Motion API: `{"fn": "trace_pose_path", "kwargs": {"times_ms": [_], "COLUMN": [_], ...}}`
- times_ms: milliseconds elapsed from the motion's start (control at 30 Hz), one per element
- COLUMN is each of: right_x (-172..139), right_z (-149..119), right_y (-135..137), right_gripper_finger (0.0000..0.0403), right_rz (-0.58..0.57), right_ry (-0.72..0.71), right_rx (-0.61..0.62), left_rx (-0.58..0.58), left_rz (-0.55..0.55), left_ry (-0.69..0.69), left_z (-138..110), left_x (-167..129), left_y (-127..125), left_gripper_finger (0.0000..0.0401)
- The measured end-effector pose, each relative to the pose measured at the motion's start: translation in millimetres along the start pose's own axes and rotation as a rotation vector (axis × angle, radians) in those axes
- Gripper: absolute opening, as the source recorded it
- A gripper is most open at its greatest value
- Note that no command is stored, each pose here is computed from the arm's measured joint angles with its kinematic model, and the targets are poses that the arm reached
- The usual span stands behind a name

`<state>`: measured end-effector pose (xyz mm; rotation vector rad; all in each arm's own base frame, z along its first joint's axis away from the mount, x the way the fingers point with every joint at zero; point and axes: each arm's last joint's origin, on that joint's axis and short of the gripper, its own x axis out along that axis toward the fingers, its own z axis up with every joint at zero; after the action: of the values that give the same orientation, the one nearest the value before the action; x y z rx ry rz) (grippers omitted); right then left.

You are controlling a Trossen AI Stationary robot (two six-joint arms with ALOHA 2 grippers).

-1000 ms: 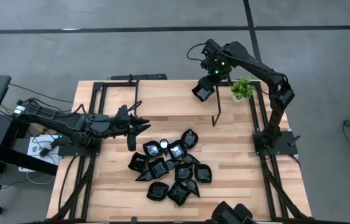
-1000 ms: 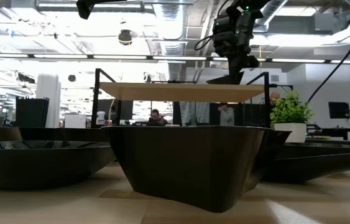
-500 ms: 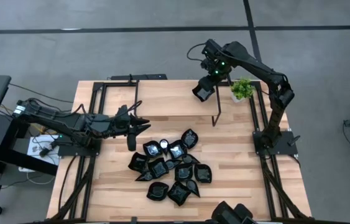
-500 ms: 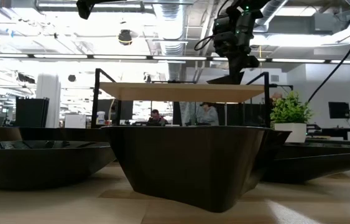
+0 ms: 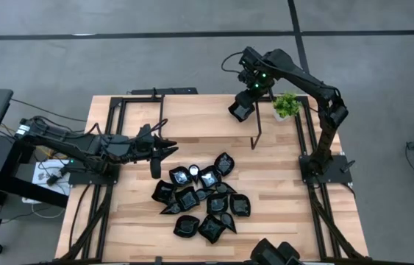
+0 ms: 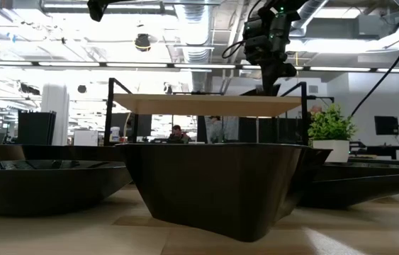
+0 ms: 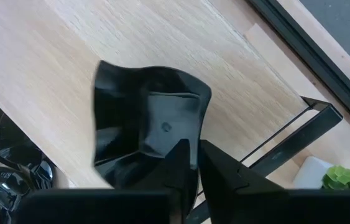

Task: Pick & Place Mini shaped plates
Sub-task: Put the black distorted square plate on the shelf

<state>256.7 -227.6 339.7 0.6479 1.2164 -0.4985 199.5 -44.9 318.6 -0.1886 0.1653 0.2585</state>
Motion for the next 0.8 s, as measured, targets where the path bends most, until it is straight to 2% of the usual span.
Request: {"fn": "trace_pose_path", "kwargs": {"times_ms": [167,667,800], "right_x": [0.0,-1.6,-14.9], "right_z": [0.0,-0.7,-3.6], "right_y": [0.0,-0.3,1.2], "right_gripper_finger": [0.0051,0.0050,0.0050], "right_rz": [0.000,-0.001,-0.033], "right_ry": [0.000,-0.005,-0.077], "right_rx": [0.005,-0.024,-0.040], "left_rx": [0.000,0.000,0.000], "left_rz": [0.000,0.000,0.000], "left_ry": [0.000,0.000,0.000], "left_z": [-0.1,0.0,0.0], "left_x": [0.0,0.0,0.0], "left_y": [0.0,0.0,0.0], "left_gripper_finger": [0.0092,0.0092,0.0092]}}
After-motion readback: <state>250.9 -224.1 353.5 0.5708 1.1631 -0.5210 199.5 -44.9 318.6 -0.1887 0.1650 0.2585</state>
